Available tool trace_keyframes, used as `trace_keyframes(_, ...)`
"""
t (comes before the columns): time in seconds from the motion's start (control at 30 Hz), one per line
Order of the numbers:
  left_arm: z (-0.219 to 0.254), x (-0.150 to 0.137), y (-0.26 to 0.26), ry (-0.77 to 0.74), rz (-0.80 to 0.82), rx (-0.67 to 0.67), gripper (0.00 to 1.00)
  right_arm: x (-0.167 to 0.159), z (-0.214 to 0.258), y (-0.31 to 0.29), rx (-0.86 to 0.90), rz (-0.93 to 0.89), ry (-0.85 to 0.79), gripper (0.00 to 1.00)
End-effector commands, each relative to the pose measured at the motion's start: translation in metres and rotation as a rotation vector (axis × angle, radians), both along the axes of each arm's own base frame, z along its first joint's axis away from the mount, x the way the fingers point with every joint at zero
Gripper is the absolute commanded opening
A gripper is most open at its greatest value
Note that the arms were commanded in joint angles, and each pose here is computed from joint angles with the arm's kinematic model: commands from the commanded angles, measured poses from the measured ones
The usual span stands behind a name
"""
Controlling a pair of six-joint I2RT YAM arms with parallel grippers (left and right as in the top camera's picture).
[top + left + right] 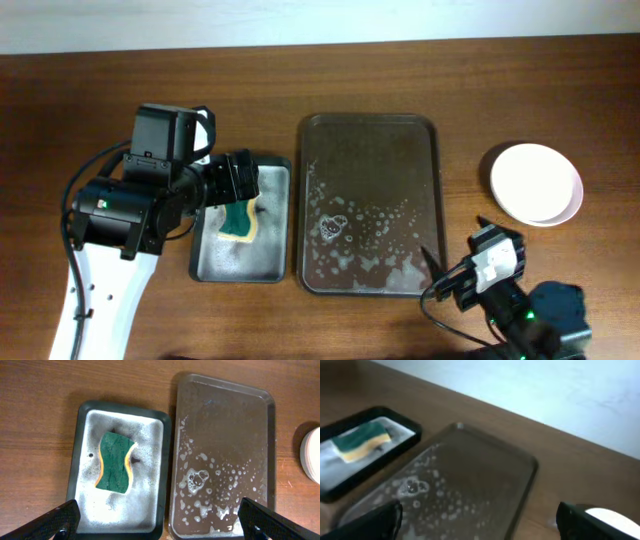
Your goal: Clean dirty plates on tray and stack at the side
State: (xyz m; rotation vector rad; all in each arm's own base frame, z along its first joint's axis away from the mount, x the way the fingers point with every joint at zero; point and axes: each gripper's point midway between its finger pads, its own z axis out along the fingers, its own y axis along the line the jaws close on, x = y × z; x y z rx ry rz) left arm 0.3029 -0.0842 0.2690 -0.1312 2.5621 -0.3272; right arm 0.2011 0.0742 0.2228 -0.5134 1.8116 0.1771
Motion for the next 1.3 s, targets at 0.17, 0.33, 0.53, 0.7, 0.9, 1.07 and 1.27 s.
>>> trace_keyframes(0.17,0.005,0.000,0.000,-0.016,-0.008,-0.001,0.99,0.031,-0.057,0.005,0.041,-0.005,-0.276,0.99)
trace_keyframes(0.33,0.005,0.000,0.000,-0.016,-0.008,-0.002,1.00,0.031,-0.062,0.005,0.037,-0.006,-0.256,0.99)
trace_keyframes(0.53,0.004,0.000,0.000,-0.015,-0.008,-0.001,1.00,0.031,-0.062,0.005,0.037,-0.006,-0.256,0.99)
trace_keyframes(0.7,0.064,-0.007,0.031,-0.387,0.062,0.079,1.00,0.031,-0.062,0.005,0.037,-0.006,-0.256,0.99)
trace_keyframes(0.9,0.057,-0.055,0.051,-0.848,0.017,0.086,0.99,0.031,-0.062,0.005,0.037,-0.006,-0.256,0.99)
trace_keyframes(1.07,-0.010,-0.078,0.064,-0.986,0.067,0.101,1.00,0.031,-0.062,0.005,0.037,-0.006,-0.256,0.99)
trace_keyframes(1.27,-0.076,-0.059,0.061,-1.050,0.066,0.092,0.99,0.031,-0.062,0.005,0.037,-0.006,-0.256,0.99)
